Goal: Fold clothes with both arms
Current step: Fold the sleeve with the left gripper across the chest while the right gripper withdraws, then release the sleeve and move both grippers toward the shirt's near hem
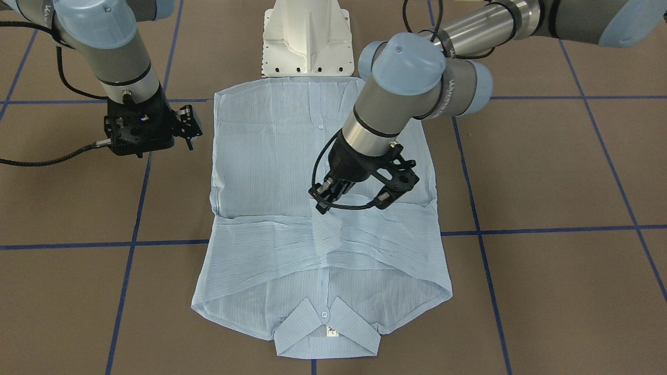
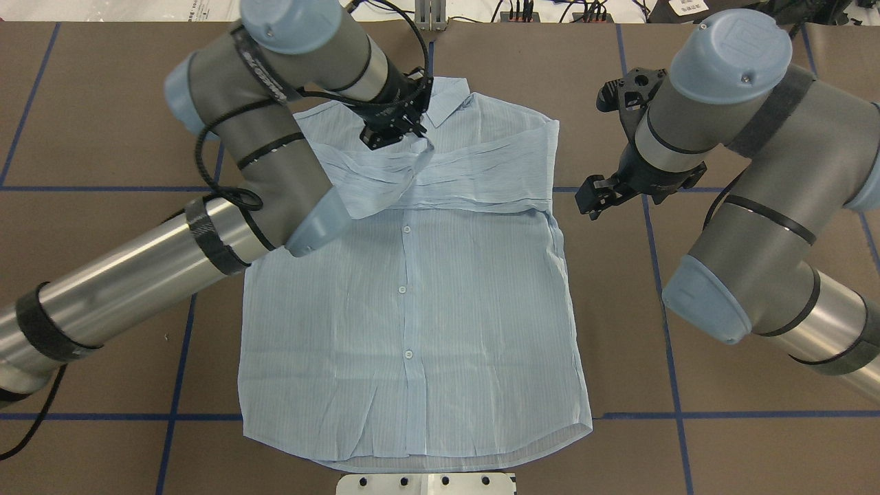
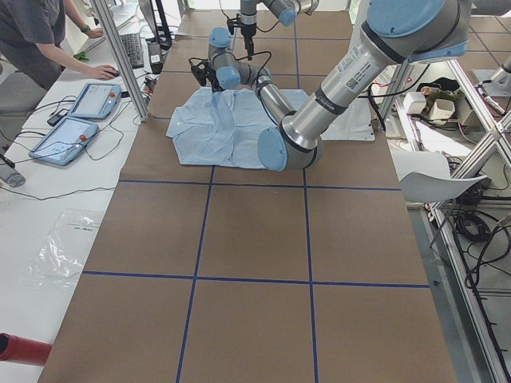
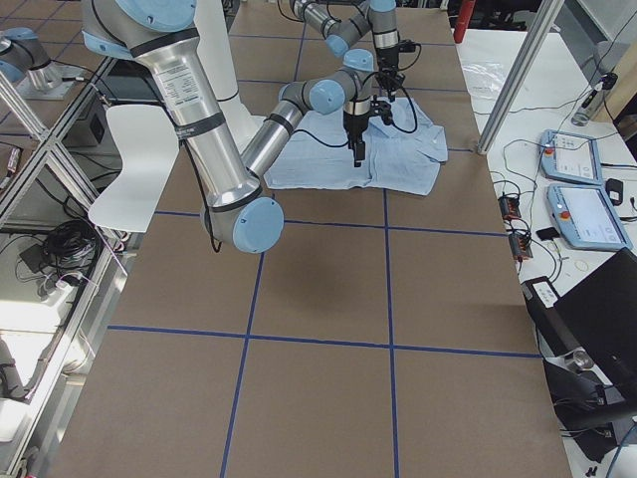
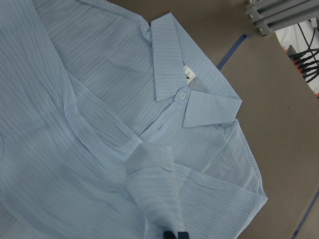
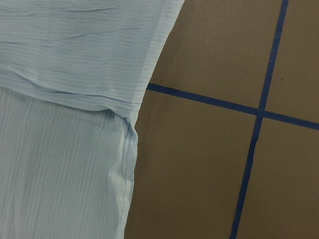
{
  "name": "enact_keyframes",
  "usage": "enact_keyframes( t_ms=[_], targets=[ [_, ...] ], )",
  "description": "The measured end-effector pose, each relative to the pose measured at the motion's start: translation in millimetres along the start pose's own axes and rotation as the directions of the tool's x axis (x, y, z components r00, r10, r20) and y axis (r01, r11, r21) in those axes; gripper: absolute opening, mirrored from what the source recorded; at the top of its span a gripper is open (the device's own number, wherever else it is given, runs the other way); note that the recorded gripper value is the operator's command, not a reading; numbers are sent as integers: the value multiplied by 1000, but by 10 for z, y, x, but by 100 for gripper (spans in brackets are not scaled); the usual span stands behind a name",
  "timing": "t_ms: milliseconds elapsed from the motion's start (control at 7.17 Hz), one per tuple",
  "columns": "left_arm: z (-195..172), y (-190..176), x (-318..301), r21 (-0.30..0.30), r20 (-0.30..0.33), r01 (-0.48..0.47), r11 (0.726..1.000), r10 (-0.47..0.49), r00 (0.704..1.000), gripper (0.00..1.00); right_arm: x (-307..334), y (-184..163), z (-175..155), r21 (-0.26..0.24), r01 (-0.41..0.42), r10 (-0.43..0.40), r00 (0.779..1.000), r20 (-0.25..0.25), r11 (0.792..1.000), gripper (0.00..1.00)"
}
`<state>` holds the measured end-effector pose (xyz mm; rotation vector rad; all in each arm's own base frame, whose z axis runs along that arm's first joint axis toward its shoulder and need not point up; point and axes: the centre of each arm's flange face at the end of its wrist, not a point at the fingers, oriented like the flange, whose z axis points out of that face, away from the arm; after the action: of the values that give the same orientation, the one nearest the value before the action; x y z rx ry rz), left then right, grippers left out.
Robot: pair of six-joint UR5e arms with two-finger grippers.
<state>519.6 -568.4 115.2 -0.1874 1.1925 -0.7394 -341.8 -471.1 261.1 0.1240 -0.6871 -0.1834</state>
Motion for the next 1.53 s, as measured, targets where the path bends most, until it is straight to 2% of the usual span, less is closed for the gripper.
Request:
enact_keyframes(
  t_ms=[139, 279, 418, 558, 836, 1115, 1394, 1533],
  targets=[
    [382, 416, 29, -11, -9, 8, 1000, -8, 1000, 99, 13, 11, 7, 4, 0, 0, 1000, 7, 1000, 100],
    [636, 814, 22, -25, -26, -23, 999, 22, 999, 100, 45, 29, 38, 16, 3, -3, 1000, 20, 1000, 100],
    [757, 1009, -31, -36, -40, -79, 996, 78, 996, 100, 88, 59, 86, 30, 10, -11, 999, 37, 1000, 100],
    [795, 1021, -97, -34, -46, -134, 990, 133, 990, 100, 138, 99, 139, 39, 15, -17, 998, 52, 999, 100],
    [611, 647, -292, -24, -42, -216, 976, 214, 976, 100, 133, 220, 243, 33, -19, 17, 997, 70, 999, 100],
    [211, 167, -829, -17, 20, -315, 949, 315, 949, 100, -267, 523, 463, 5, -72, 71, 992, 104, 997, 100],
    [-267, -94, -1528, -11, 60, -406, 914, 406, 912, 100, -798, 1049, 861, 18, -112, 110, 990, 88, 994, 100],
    [-514, -135, -1779, -10, 71, -422, 906, 422, 904, 100, -972, 1379, 1065, 29, -128, 126, 989, 80, 991, 100]
  ],
)
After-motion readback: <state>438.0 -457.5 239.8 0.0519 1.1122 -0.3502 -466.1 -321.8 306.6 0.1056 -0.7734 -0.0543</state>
